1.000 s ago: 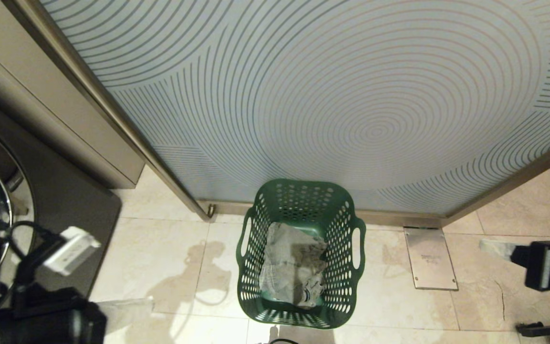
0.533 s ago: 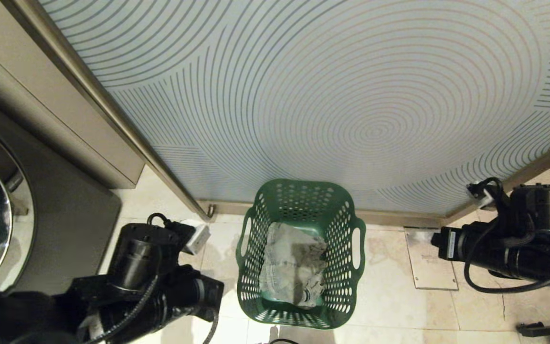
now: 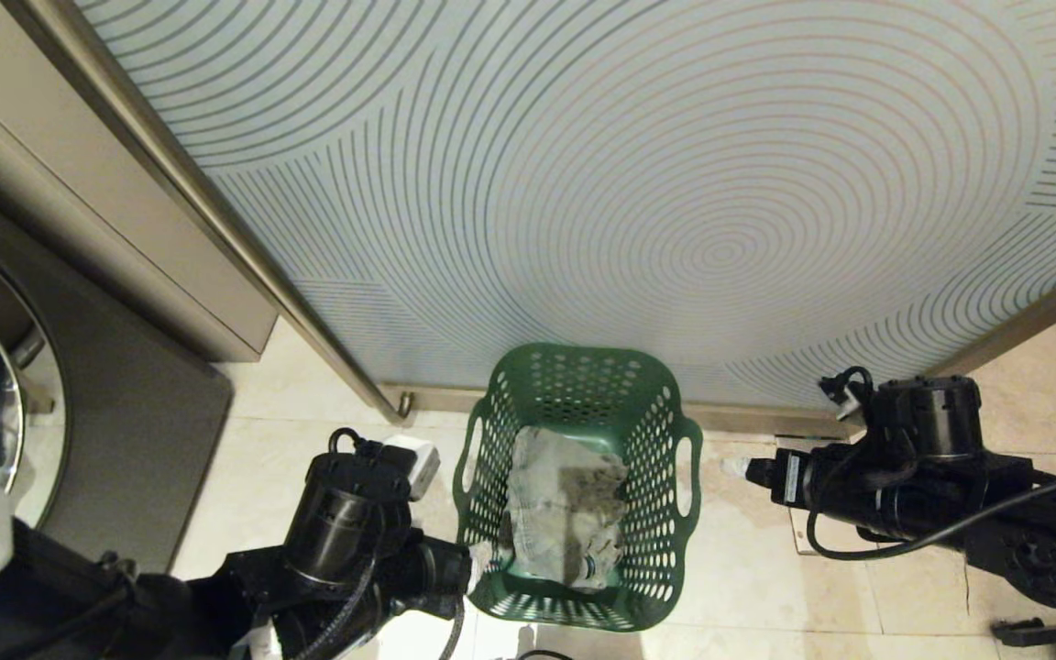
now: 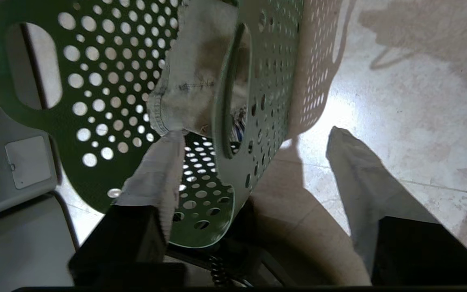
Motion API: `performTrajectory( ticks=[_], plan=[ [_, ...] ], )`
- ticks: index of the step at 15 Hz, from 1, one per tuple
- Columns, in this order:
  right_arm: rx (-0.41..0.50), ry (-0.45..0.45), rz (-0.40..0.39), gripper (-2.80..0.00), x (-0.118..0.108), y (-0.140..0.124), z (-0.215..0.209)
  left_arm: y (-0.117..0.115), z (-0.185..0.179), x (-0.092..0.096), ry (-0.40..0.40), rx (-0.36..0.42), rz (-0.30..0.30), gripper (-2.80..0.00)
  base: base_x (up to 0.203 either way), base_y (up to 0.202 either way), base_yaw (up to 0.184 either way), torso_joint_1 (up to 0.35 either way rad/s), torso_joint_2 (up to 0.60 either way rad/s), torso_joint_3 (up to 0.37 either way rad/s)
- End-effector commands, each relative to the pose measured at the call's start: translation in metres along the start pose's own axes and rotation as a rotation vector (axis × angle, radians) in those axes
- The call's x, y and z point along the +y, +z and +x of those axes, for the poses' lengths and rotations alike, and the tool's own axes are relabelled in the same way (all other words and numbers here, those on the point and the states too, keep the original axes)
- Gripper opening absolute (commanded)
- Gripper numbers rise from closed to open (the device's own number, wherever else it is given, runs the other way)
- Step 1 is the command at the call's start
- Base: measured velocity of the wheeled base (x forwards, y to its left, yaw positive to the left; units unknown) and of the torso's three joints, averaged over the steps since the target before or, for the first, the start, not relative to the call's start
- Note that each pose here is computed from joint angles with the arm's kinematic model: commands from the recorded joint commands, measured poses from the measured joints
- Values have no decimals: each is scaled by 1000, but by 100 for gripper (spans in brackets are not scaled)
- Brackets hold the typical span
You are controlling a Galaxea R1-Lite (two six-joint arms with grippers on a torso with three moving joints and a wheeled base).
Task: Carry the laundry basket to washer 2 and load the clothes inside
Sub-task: Pick up the clothes basket and put it beside the washing machine
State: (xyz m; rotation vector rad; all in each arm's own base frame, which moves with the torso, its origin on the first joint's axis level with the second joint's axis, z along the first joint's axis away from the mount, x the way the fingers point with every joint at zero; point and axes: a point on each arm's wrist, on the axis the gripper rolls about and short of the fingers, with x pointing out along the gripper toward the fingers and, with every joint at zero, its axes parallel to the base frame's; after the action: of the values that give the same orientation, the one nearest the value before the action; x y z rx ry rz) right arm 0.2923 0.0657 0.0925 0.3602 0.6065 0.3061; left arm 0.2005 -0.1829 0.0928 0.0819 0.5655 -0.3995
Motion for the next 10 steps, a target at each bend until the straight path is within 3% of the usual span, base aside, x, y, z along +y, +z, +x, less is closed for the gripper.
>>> performTrajectory(
  ticks=[1,6,10],
  plan=[
    [41,-23,9,0,-6,-9,14,-4,5,-6,-14,-7,-3,0,0,0,0,0,0,0],
    [-16,-4,-8,0,-18,-18,51,-7,21,-22,-15,-74,-8,0,0,0,0,0,0,0],
    [-52,14,-18,0,-17,-14,55,8,34,-31,34,-153,2,0,0,0,0,0,0,0]
  ],
)
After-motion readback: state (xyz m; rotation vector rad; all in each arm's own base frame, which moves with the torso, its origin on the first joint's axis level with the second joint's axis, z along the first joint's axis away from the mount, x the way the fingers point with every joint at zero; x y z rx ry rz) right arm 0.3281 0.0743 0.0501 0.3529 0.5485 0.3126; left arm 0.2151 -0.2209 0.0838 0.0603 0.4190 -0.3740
